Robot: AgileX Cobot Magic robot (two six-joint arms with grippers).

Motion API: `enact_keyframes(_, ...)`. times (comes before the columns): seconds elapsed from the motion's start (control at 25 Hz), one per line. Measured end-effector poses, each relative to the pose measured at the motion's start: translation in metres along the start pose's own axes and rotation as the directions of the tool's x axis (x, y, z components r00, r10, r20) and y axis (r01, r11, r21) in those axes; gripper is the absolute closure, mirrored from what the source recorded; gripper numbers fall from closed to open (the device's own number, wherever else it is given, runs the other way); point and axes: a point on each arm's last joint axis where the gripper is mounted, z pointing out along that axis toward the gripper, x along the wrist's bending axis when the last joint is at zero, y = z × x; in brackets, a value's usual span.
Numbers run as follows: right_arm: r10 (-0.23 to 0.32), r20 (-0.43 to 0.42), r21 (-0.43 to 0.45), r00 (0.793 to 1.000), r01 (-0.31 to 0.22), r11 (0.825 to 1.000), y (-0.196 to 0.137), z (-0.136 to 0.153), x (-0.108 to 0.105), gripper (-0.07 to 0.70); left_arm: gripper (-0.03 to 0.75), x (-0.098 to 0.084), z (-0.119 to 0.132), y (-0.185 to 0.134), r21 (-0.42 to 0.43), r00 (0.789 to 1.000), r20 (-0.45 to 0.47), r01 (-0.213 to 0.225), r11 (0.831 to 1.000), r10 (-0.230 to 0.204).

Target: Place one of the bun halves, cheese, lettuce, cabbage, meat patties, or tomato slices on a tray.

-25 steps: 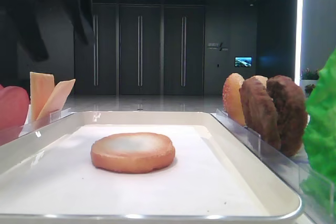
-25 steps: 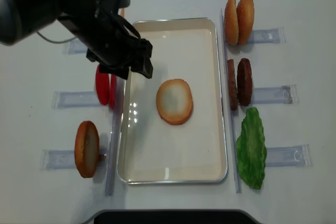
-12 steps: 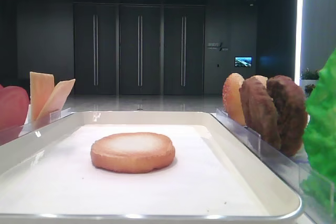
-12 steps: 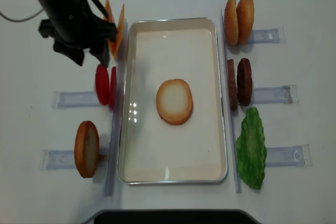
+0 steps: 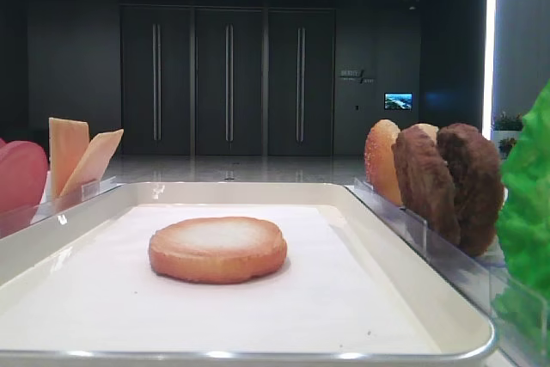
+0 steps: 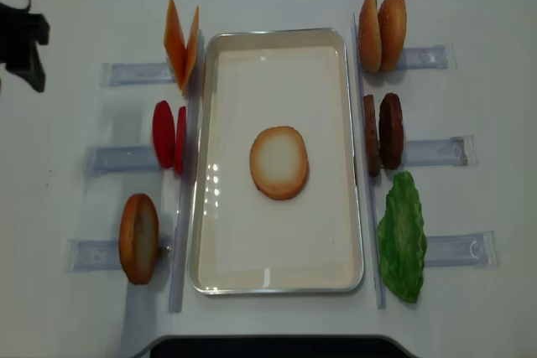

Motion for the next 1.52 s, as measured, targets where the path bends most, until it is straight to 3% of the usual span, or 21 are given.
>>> enact_keyframes(0.2,0.000,0.000,0.000,1.000,0.000,1.000,0.000,0.000,0.000,0.230,0.230,0.004,-0.012,-0.074,-0.031,1.000,0.008,0.023,0.999,-0.022)
enact_keyframes(0.4,0.000,0.000,0.000,1.000,0.000,1.000,0.000,0.000,0.000,0.230,0.230,0.002,-0.002,-0.151,-0.074,0.998,0.052,0.050,0.996,-0.046)
enact_keyframes(0.56,0.000,0.000,0.000,1.000,0.000,1.000,0.000,0.000,0.000,0.230,0.230,0.002,0.002,-0.197,-0.174,0.996,0.068,0.065,0.983,-0.054)
enact_keyframes(0.68,0.000,0.000,0.000,1.000,0.000,1.000,0.000,0.000,0.000,0.230,0.230,0.003,0.003,-0.221,-0.268,0.996,0.075,0.059,0.962,-0.040)
enact_keyframes(0.8,0.000,0.000,0.000,1.000,0.000,1.000,0.000,0.000,0.000,0.230,0.230,0.003,-0.003,-0.238,-0.379,0.996,0.087,0.043,0.925,-0.011)
enact_keyframes(0.96,0.000,0.000,0.000,1.000,0.000,1.000,0.000,0.000,0.000,0.230,0.230,0.004,-0.014,-0.258,-0.524,0.997,0.077,0.018,0.851,0.026)
enact_keyframes(1.2,0.000,0.000,0.000,1.000,0.000,1.000,0.000,0.000,0.000,0.230,0.230,0.006,-0.024,-0.290,-0.706,0.997,0.068,0.015,0.708,0.046)
enact_keyframes(1.28,0.000,0.000,0.000,1.000,0.000,1.000,0.000,0.000,0.000,0.230,0.230,0.006,-0.025,-0.294,-0.724,0.997,0.065,0.013,0.689,0.049)
enact_keyframes(1.52,0.000,0.000,0.000,1.000,0.000,1.000,0.000,0.000,0.000,0.230,0.230,0.005,-0.025,-0.294,-0.725,0.996,0.066,0.011,0.688,0.053)
